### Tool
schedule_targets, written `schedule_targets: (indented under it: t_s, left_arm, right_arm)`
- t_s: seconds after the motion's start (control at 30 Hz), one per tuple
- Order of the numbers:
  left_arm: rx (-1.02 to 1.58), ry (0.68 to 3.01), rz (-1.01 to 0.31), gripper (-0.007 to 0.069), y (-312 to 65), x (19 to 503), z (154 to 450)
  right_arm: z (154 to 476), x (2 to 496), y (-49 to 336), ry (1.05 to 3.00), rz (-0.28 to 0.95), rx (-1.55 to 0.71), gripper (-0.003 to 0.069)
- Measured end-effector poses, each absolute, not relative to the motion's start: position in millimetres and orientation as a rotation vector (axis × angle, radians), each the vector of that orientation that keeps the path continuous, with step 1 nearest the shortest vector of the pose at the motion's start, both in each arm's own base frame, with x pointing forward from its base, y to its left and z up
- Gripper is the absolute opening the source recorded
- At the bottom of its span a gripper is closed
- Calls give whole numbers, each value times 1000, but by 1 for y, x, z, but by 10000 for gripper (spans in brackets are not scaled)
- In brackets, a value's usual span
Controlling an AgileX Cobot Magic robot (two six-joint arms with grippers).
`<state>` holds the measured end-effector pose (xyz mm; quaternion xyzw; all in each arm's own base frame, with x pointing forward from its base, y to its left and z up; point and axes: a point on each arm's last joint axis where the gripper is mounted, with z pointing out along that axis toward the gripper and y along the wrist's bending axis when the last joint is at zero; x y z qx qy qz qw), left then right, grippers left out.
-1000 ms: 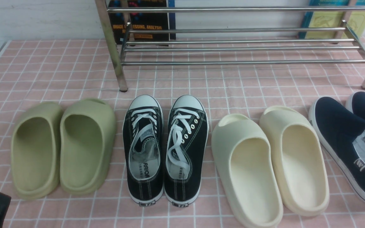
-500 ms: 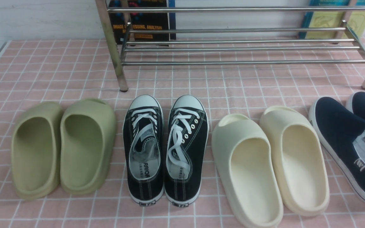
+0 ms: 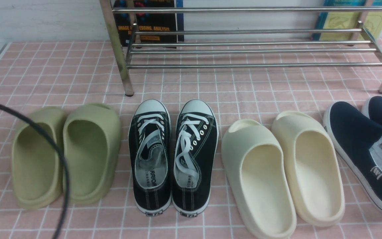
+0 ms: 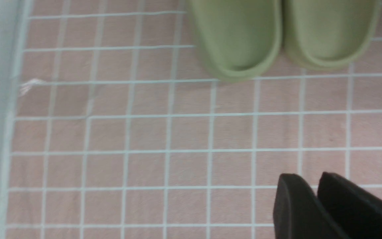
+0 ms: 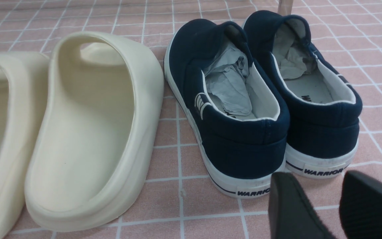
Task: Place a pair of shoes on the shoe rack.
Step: Use the left arm to grab the shoe closest to it
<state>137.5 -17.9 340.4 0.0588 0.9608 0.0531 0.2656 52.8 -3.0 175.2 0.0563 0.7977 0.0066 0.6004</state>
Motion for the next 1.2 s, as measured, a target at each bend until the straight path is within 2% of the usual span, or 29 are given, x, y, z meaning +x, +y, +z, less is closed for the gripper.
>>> schedule_targets:
  t_s: [0.1,0.27,0.37,0.5,0.57,0.6,0.7,0.77,0.87,0.93,1.0,1.07,1.17,1.2]
  left_arm:
    - [327,2633,72,287,-47,153,331]
    - [428,2671,-14,563,-103,190,307]
    - [381,2676,-54,637,-123,210,294]
    - [305,2680,-101,652,-141,234,274]
    - [285,2705,-103,625,-152,249,253]
    - [287,2707,-102,622,-153,250,251]
    - [289,2749,-82,543,-161,262,225]
    - [282,2771,-69,465,-165,267,211]
    - [254,2764,-72,308,-169,274,198]
    - [223,2744,-73,160,-169,277,198]
    - [198,2729,-65,58,-168,278,202]
    - [178,2713,-58,23,-167,279,211]
    - [161,2645,-77,13,-168,284,243]
    - [159,2639,-80,13,-168,284,246]
  right_arm:
    - [175,53,-3,1849,15,131,243]
    - [175,53,-3,1849,15,131,243]
    - [175,53,-3,1849,15,131,243]
    - [175,53,-3,1849,15,131,243]
    - [175,53,-3,1849,15,131,243]
    - [175,53,-3,1849,15,131,243]
    - [175,53,-3,1849,15,131,243]
    - [175,53,-3,1849,15,131,243]
    - [175,53,-3,1849,15,131,243]
    - [175,53,-3,1849,15,131,243]
    - [175,53,-3,1849,15,131,243]
    - [175,53,-3,1849,15,131,243]
    - [175,53,-3,1849,15,131,243]
    - [175,53,-3,1849,15,131,243]
